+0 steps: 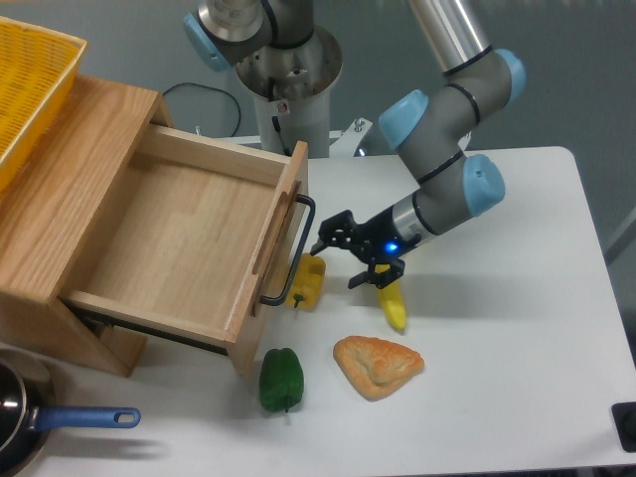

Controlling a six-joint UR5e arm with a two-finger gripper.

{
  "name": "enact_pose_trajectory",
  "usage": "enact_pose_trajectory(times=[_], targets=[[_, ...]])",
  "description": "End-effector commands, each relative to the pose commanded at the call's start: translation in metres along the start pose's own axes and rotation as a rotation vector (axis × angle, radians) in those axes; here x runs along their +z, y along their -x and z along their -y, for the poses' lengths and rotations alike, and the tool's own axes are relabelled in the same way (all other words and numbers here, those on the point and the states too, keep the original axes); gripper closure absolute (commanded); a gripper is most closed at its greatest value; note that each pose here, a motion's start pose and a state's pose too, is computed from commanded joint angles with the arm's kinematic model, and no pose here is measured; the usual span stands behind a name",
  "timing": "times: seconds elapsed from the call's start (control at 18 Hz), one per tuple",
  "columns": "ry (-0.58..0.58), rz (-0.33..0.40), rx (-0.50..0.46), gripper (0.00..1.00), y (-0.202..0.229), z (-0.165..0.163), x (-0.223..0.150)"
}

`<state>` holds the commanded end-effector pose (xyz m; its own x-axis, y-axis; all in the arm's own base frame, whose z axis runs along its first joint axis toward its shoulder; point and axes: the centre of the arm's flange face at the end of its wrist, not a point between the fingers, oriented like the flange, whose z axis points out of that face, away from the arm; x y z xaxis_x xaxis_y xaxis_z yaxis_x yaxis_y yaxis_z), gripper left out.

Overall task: Pick up the yellow pepper
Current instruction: 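Lower the open gripper around the yellow pepper beside the drawer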

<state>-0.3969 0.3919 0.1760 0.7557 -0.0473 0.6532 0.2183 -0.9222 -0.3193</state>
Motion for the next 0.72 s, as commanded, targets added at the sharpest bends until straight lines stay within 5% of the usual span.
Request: enact_pose_trajectory(times=[0.72], targets=[[0.003, -0.012, -0.028, 0.00, 0.0053, -0.0027, 0.0060]])
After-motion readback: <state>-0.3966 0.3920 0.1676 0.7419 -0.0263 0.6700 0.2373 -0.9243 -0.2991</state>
